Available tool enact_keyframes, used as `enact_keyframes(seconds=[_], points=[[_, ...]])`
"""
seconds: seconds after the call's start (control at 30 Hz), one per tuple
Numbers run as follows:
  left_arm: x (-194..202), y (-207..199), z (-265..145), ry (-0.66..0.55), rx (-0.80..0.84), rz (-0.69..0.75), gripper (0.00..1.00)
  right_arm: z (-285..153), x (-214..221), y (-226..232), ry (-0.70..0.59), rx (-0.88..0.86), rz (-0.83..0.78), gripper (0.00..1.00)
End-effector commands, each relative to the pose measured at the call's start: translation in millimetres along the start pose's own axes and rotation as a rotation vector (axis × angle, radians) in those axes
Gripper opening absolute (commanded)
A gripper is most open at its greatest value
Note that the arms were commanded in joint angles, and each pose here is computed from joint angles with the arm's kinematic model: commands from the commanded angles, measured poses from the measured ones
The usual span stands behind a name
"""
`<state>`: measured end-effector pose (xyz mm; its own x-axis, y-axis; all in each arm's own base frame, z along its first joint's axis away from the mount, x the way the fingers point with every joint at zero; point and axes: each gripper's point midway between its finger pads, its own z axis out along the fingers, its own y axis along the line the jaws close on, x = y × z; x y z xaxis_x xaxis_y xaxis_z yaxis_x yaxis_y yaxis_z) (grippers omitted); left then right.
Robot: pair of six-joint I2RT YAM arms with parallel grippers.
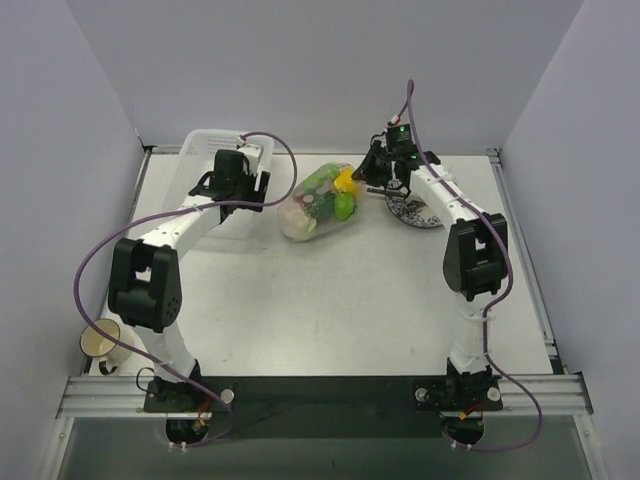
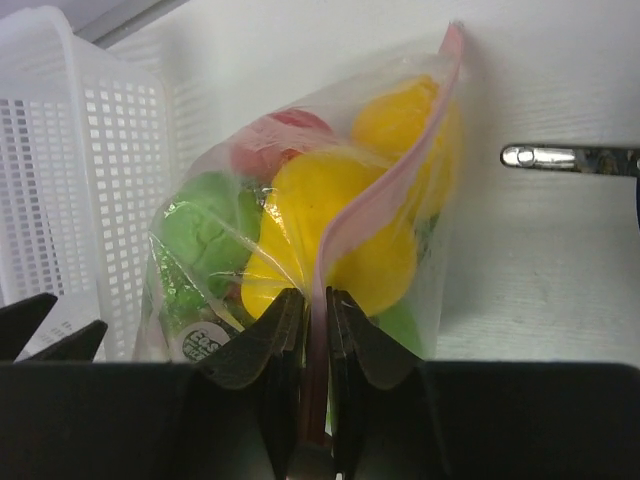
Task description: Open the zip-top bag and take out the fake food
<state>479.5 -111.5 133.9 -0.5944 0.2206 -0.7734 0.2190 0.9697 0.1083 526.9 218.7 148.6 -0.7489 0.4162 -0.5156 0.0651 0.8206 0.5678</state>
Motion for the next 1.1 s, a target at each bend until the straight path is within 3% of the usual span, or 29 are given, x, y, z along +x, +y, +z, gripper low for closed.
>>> enact_keyframes(seconds=[0.0,0.27,0.37,0.4,0.47,0.7,0.87,1.07], points=[[-9,-16,14,-0.024,0.008,-0.011,0.84,-53,5,29,0.001,-0.102,-0.008,0.0],[22,-40,19,0.04,0.042,0.017,0.69,-158,-12,62,-0.155,-0.214,-0.104,0.0],[30,-42,16,0.064,0.049,0.022,0.47,-188,-14,68,-0.192,-0.247,-0.113,0.0],[31,-42,13,0.067,0.054,0.019,0.35,-203,-16,73,-0.216,-0.268,-0.118,0.0],[36,-47,6,0.091,0.077,0.019,0.28,-216,-17,75,-0.234,-0.277,-0.126,0.0],[58,-96,-41,0.192,0.274,0.003,0.27,-287,-39,74,-0.421,-0.263,-0.16,0.0],[107,-160,-110,0.384,0.572,0.08,0.28,-322,-58,72,-0.514,-0.234,-0.185,0.0],[171,-189,-167,0.606,0.712,0.117,0.31,-346,-80,77,-0.584,-0.236,-0.176,0.0]])
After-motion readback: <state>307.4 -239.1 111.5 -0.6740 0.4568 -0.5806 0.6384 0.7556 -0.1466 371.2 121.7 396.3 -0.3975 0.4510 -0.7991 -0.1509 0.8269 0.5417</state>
